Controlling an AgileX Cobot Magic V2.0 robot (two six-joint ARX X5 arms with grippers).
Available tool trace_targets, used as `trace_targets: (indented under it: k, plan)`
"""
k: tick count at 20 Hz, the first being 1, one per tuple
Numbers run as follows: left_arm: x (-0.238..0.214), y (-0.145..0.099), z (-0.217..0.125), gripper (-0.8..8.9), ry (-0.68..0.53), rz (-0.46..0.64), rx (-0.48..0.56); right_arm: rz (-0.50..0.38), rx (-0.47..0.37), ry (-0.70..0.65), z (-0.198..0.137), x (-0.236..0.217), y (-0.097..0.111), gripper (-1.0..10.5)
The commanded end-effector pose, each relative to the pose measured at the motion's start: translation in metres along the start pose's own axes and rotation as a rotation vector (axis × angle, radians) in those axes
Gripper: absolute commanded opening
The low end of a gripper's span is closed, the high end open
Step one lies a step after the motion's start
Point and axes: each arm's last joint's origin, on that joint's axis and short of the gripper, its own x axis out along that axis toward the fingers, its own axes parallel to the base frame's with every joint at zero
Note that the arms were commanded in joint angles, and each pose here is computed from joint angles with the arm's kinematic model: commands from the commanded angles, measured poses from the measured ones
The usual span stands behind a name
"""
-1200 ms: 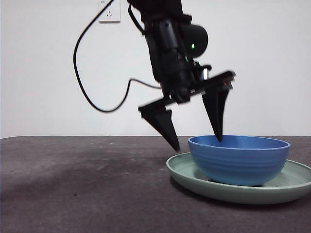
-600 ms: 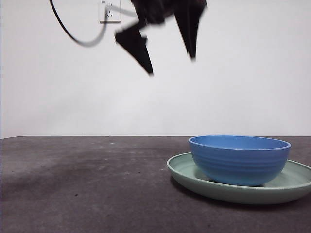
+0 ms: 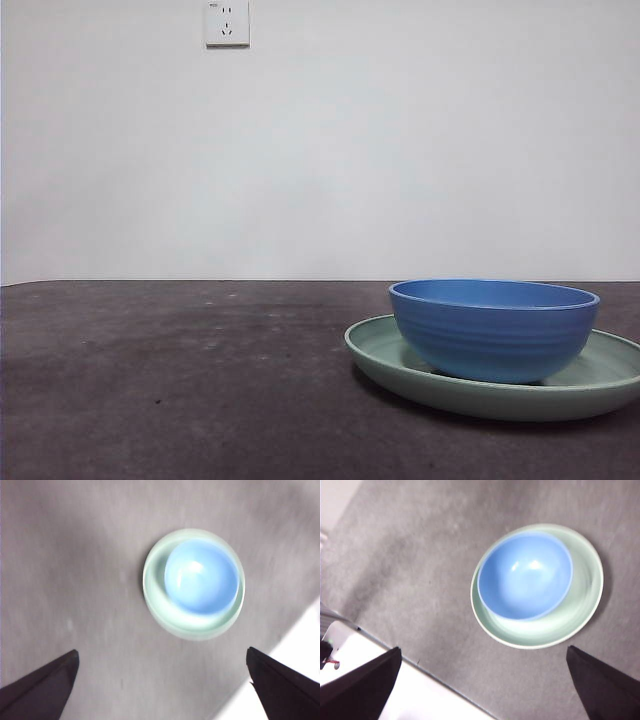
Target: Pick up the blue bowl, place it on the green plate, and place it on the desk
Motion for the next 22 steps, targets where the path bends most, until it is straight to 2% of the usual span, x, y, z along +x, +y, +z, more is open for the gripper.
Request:
trace_targets:
  k: [1, 6, 10, 13, 20, 22]
  plan:
    - [-0.010, -0.003, -0.029, 5.61, -0.092, -0.013, 0.035, 0.008, 0.005, 0.010, 0.006, 0.002, -0.001, 5.4]
    - [-0.011, 0.002, -0.112, 5.61, -0.233, -0.017, 0.050, 0.031, 0.049, 0.073, 0.013, 0.014, -0.008, 5.4]
    - [-0.003, 0.005, -0.156, 5.61, -0.322, -0.022, 0.050, 0.026, 0.095, 0.136, 0.017, 0.024, -0.016, 5.4]
    - [-0.004, 0.005, -0.166, 5.61, -0.309, -0.022, 0.049, 0.008, 0.132, 0.189, 0.023, 0.035, -0.024, 5.4]
    - [-0.011, 0.004, -0.173, 5.61, -0.317, -0.024, 0.049, -0.213, 0.172, 0.350, 0.038, 0.075, -0.060, 5.4]
    - [-0.016, 0.004, -0.176, 5.61, -0.331, -0.024, 0.051, -0.241, 0.172, 0.362, 0.044, 0.089, -0.071, 5.4]
